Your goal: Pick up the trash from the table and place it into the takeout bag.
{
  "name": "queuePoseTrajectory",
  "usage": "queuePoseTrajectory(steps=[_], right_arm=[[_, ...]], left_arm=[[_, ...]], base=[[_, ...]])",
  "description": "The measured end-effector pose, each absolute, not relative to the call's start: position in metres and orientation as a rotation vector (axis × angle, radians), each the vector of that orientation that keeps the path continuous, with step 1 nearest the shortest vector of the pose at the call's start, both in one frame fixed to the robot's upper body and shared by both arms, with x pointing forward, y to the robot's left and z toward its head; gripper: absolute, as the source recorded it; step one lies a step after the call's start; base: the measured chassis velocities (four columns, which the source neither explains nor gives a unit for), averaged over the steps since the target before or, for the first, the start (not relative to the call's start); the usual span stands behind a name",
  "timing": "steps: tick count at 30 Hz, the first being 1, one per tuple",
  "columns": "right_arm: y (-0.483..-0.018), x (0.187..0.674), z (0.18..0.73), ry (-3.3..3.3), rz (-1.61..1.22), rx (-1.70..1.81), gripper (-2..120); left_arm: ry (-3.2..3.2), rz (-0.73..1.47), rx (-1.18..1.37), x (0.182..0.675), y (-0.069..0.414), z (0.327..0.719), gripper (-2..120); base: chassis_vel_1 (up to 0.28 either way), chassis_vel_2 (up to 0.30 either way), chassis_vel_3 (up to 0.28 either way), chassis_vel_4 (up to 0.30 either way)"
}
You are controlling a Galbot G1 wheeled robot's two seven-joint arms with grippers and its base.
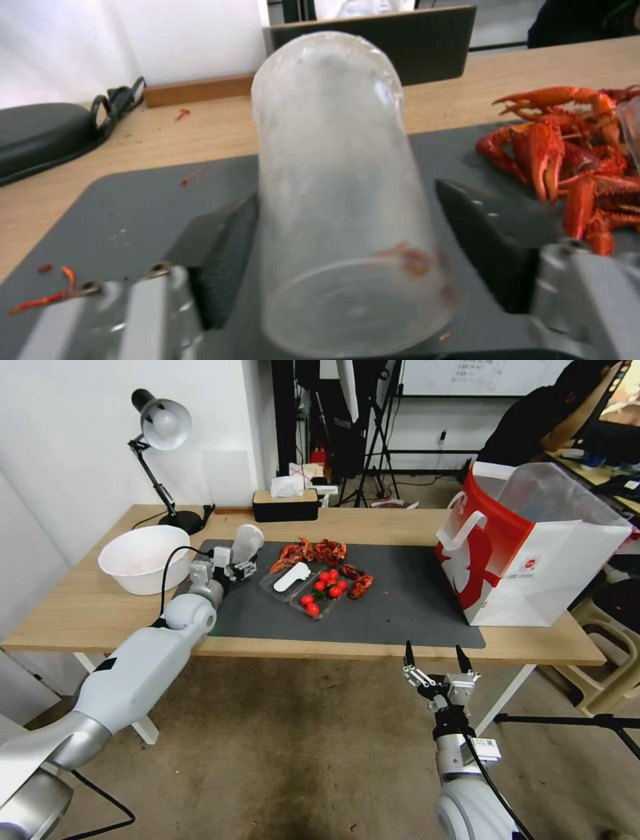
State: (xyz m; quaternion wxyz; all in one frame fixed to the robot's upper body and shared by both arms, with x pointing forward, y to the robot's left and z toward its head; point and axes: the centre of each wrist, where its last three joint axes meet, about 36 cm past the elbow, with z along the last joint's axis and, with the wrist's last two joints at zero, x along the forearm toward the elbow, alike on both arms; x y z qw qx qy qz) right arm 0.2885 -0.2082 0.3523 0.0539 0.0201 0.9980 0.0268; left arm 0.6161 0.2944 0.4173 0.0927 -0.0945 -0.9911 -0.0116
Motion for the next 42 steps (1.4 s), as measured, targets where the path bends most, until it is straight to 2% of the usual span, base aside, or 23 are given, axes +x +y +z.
queuePoseTrajectory(steps=[1, 3, 4, 6, 22, 23, 26, 30, 35, 38, 40, 42], right_arm=[[-0.208, 0.289, 0.352, 3.032, 0.082, 0.061, 100], [-0.208, 0.289, 0.352, 3.032, 0.082, 0.061, 100], [-0.208, 0.289, 0.352, 3.032, 0.082, 0.061, 100], [-0.208, 0.289, 0.352, 3.033, 0.082, 0.061, 100], [-0.206, 0.288, 0.351, 3.035, 0.088, 0.06, 100], [-0.206, 0.288, 0.351, 3.036, 0.088, 0.06, 100], [-0.206, 0.288, 0.351, 3.035, 0.088, 0.06, 100], [-0.206, 0.286, 0.352, 3.034, 0.089, 0.061, 100], [-0.206, 0.286, 0.353, 3.033, 0.086, 0.064, 100], [-0.208, 0.286, 0.353, 3.03, 0.083, 0.067, 100], [-0.208, 0.286, 0.353, 3.03, 0.082, 0.068, 100], [-0.208, 0.287, 0.354, 3.026, 0.081, 0.07, 100]], left_arm=[[-2.94, -0.034, -0.28, 0.616, 0.295, 0.417, 59], [-2.938, -0.035, -0.28, 0.616, 0.295, 0.416, 59], [-2.935, -0.036, -0.281, 0.615, 0.295, 0.415, 51], [-2.933, -0.037, -0.281, 0.615, 0.296, 0.415, 49], [-2.957, -0.093, -0.323, 0.613, 0.298, 0.421, 49], [-3.005, -0.105, -0.385, 0.617, 0.291, 0.437, 49], [-3.04, -0.119, -0.459, 0.62, 0.28, 0.453, 49], [-3.094, -0.076, -0.703, 0.627, 0.223, 0.503, 49], [-3.094, -0.075, -0.841, 0.633, 0.185, 0.531, 49], [-3.094, -0.086, -0.981, 0.641, 0.145, 0.566, 49], [-3.092, -0.087, -0.998, 0.641, 0.14, 0.569, 49], [-3.08, -0.087, -1.088, 0.643, 0.112, 0.592, 49]], base=[[0.0, 0.0, 0.0, 0.0], [0.0, 0.0, 0.0, 0.0], [0.0, 0.0, 0.0, 0.0], [0.0, 0.0, 0.0, 0.0], [0.0, 0.0, 0.0, 0.0], [0.0, 0.0, 0.0, 0.0], [0.0, 0.0, 0.0, 0.0], [0.0, 0.0, 0.0, 0.0], [0.0, 0.0, 0.0, 0.0], [0.0, 0.0, 0.0, 0.0], [0.0, 0.0, 0.0, 0.0], [0.0, 0.0, 0.0, 0.0]])
